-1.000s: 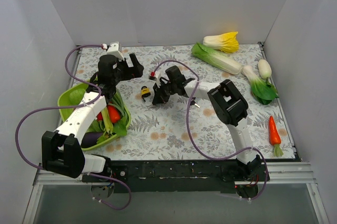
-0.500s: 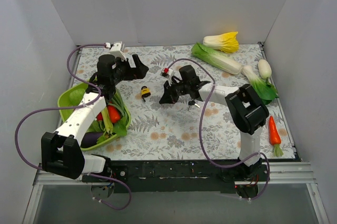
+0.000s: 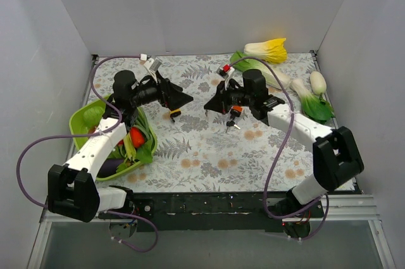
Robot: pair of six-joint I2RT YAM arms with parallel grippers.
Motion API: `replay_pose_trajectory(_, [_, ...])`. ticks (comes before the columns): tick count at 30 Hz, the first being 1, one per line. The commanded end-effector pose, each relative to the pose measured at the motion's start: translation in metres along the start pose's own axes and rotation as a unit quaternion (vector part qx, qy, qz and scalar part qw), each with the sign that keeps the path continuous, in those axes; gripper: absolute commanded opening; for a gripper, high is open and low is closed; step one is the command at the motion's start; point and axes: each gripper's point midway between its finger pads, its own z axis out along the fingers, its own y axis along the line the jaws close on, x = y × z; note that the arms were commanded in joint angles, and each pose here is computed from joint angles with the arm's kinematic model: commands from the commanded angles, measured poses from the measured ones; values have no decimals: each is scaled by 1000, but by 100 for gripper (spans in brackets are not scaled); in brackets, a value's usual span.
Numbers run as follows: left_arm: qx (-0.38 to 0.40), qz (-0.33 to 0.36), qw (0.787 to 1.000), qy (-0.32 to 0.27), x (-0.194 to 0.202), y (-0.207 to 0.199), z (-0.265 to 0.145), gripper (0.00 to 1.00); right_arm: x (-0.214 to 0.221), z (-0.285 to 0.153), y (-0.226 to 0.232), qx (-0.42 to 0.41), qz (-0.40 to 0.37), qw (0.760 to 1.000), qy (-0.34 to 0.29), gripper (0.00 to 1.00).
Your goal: Unlock with the key
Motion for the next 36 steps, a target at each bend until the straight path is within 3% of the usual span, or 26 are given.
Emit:
replay_pose_trajectory(1, [133,40,990,11,2,-57,-11,98,-33,-27,20,31,19,998,-50,1])
replay_pose_trajectory(11, [160,66,984,52,42,-96,18,98,-53,-57,59,12,63,993,-102,1])
replay_pose_trajectory(20, [167,60,982,72,58,-100,28,85,-65,-69,75,-3,69,990,-123,1])
replay_pose_trajectory(22, [155,57,983,76,60,-96,31,86,-67,-70,77,-3,70,990,-126,1])
replay_pose_trajectory(23, [149,59,984,78,62,-94,33,95,-68,-71,78,-3,71,989,-128,1])
replay_pose_trajectory(24, [139,57,985,81,64,-91,35,97,-71,-73,81,-6,69,989,-131,1])
replay_pose_trajectory(27, [131,53,986,86,68,-88,39,98,-73,-74,83,-10,69,989,-133,1])
replay_pose_trajectory(36, [160,52,980,104,80,-102,41,76,-73,-75,80,0,75,988,-135,1])
